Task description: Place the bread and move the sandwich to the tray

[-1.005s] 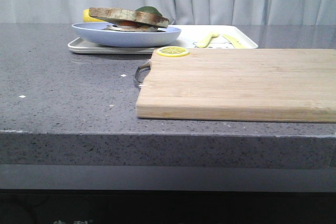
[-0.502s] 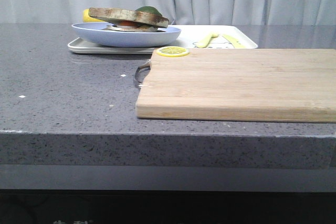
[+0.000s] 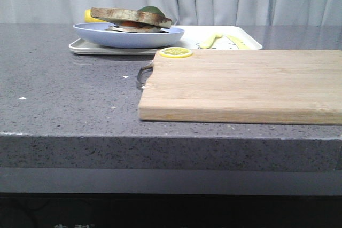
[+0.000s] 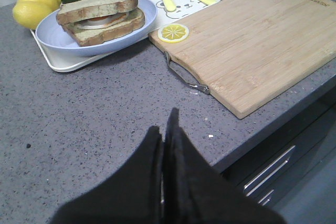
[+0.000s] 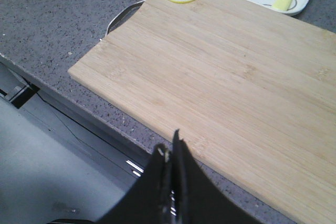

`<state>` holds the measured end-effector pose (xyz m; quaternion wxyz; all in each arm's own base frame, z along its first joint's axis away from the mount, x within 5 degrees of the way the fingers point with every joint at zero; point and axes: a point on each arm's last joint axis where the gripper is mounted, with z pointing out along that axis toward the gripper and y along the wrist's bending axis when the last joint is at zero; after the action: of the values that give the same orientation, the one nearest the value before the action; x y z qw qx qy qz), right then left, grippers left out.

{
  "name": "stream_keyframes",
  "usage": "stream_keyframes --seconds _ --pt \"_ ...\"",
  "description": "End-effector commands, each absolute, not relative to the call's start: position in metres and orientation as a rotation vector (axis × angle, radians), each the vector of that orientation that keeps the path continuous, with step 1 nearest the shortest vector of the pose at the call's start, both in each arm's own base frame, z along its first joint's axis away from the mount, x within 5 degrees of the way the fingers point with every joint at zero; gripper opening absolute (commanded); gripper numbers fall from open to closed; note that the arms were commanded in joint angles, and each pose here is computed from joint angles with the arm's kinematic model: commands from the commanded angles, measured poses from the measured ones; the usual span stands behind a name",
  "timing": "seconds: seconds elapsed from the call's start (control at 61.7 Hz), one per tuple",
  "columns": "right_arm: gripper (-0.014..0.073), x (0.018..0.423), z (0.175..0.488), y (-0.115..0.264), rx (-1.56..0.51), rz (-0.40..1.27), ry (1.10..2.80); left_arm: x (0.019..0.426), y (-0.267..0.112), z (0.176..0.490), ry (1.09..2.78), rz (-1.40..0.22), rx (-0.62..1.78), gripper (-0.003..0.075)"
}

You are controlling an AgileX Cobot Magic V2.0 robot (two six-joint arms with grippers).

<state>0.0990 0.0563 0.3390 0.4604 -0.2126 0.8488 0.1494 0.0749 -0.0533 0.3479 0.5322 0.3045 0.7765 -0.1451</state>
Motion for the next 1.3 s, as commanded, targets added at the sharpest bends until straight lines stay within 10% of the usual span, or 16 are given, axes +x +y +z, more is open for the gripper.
stream_keyframes --seconds 0.0,1.28 --pt "-0.0071 0.1 0.351 0.056 -0.496 0.369 2.021 0.076 -0.054 0.362 1.776 -0.364 0.686 -0.002" --pt "-0.0071 0.1 0.351 0.056 -0.496 0.369 2.021 0.032 -0.011 0.307 1.521 -0.186 0.146 -0.002"
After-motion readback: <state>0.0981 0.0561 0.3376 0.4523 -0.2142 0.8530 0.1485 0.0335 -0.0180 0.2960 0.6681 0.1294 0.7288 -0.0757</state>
